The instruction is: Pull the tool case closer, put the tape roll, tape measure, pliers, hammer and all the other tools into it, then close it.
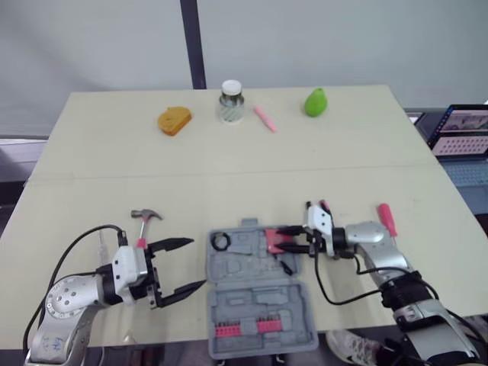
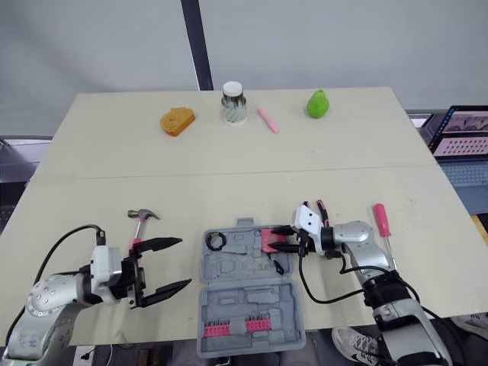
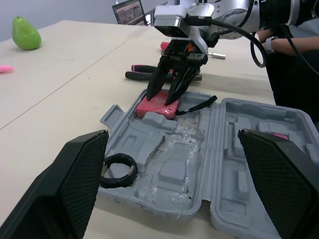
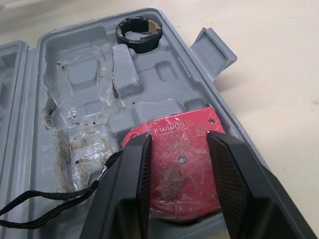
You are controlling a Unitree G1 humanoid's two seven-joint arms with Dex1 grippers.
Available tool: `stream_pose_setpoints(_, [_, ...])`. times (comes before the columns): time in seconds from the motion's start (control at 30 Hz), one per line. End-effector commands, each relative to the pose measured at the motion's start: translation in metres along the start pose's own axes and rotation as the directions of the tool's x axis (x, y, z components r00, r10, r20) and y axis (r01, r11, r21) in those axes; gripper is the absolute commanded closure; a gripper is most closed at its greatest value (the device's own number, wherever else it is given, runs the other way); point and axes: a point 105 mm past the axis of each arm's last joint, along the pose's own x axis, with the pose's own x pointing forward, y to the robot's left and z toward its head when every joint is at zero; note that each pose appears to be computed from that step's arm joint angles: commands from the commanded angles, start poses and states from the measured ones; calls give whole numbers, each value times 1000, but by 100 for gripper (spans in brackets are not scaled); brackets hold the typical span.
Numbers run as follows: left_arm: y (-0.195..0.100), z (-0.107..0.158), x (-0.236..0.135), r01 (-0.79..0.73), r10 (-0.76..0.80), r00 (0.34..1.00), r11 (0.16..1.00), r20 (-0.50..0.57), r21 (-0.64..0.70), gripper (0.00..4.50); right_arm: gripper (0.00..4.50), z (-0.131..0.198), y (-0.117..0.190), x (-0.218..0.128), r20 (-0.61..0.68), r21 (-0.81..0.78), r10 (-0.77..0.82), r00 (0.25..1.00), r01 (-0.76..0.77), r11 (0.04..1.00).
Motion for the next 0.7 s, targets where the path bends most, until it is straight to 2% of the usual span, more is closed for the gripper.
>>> stream_pose_setpoints(0.03, [1,12,2,0,-1,1000,1000,21,27,0,264,-20,3,-2,-68,37,-18,998,21,999])
stream_pose_setpoints(0.23, [1,19,9,3,-4,1000,1000,31,25,0,264,-5,-4,-5,-21,17,-59,998,60,998])
stream_pose_setpoints(0.47, [15,38,13,-16,17,997,1000,80,-11,0,264,64,-18,-37,95,-64,-154,984,160,985])
stream_pose_setpoints(0.57, [20,36,12,-39,41,998,998,55,-44,0,264,84,-7,-55,94,-70,-163,982,170,983])
stream_pose_setpoints(0.7, [12,24,1,-88,90,996,993,16,-79,0,264,80,19,-79,16,-29,-198,980,198,980])
